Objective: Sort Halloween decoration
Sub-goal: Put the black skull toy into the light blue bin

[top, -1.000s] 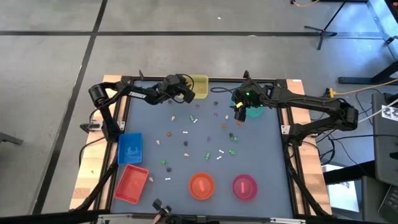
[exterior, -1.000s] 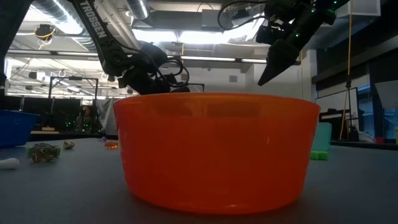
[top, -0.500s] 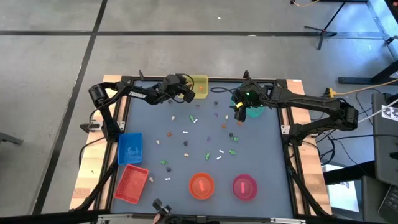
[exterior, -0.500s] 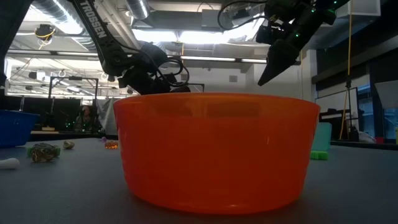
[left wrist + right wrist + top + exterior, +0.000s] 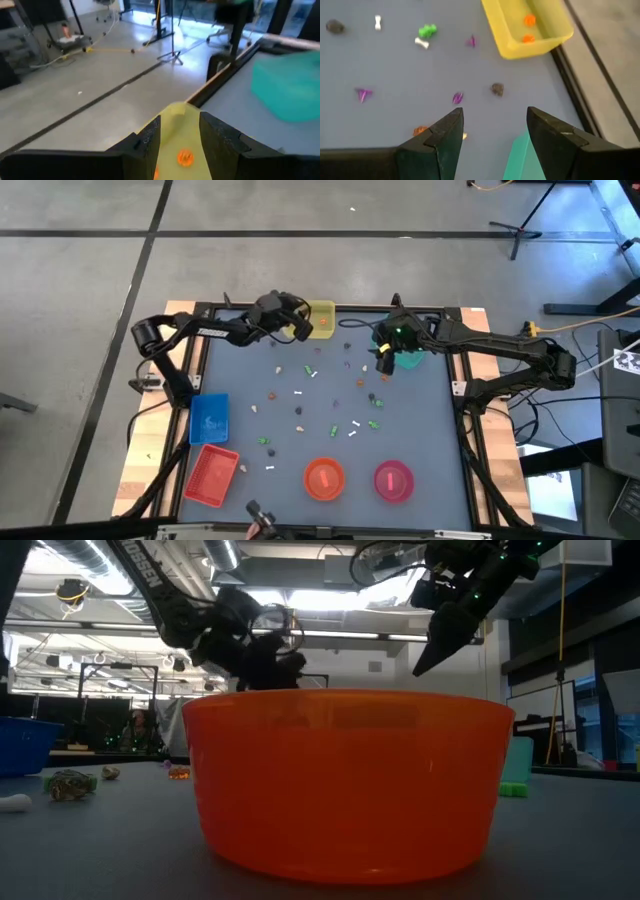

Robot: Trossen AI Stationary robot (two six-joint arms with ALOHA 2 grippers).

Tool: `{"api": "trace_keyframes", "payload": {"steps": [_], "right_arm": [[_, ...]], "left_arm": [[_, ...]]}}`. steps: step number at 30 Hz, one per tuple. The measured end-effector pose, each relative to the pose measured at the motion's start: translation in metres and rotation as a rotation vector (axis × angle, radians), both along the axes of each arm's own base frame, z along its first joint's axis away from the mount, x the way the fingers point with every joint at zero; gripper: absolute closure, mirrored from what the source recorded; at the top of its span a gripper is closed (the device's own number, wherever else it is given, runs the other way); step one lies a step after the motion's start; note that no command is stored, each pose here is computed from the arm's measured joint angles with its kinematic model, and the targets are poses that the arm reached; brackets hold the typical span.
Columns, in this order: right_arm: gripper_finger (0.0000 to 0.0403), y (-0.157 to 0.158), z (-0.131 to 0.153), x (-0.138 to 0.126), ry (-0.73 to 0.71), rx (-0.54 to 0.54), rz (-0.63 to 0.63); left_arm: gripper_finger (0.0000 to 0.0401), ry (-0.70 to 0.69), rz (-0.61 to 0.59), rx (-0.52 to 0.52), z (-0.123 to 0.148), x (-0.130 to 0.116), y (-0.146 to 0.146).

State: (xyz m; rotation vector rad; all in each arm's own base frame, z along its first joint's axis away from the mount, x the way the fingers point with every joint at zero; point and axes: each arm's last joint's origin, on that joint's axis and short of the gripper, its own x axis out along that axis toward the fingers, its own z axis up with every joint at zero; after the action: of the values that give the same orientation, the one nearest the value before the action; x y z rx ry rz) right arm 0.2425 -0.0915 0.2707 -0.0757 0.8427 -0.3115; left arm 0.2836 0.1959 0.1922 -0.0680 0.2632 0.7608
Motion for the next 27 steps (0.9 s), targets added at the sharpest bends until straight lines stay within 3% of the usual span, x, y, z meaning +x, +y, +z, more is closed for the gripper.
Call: {"api": "trace_keyframes", "payload": {"steps": [6, 14, 24, 27], "right_arm": [[0.0185, -0.004, 0.006, 0.01, -0.11, -0.041, 0.0], [0.0185, -0.012, -0.007, 0.031, -0.149, -0.063, 0.002], [0.0185, -0.054, -0.047, 0.043, -0.094, -0.004, -0.066], [0.0185, -0.065, -0.06, 0.044, -0.068, 0.026, -0.035]], "left_arm": [[0.0281, -0.04, -0.097, 0.059, 0.031, -0.008, -0.009], [0.0281, -0.037, -0.127, 0.049, 0.067, -0.031, -0.025], [0.0281, 0.086, -0.152, -0.045, 0.078, -0.053, -0.048], [0.0281, 0.117, -0.166, -0.066, 0.075, -0.053, -0.053]]}}
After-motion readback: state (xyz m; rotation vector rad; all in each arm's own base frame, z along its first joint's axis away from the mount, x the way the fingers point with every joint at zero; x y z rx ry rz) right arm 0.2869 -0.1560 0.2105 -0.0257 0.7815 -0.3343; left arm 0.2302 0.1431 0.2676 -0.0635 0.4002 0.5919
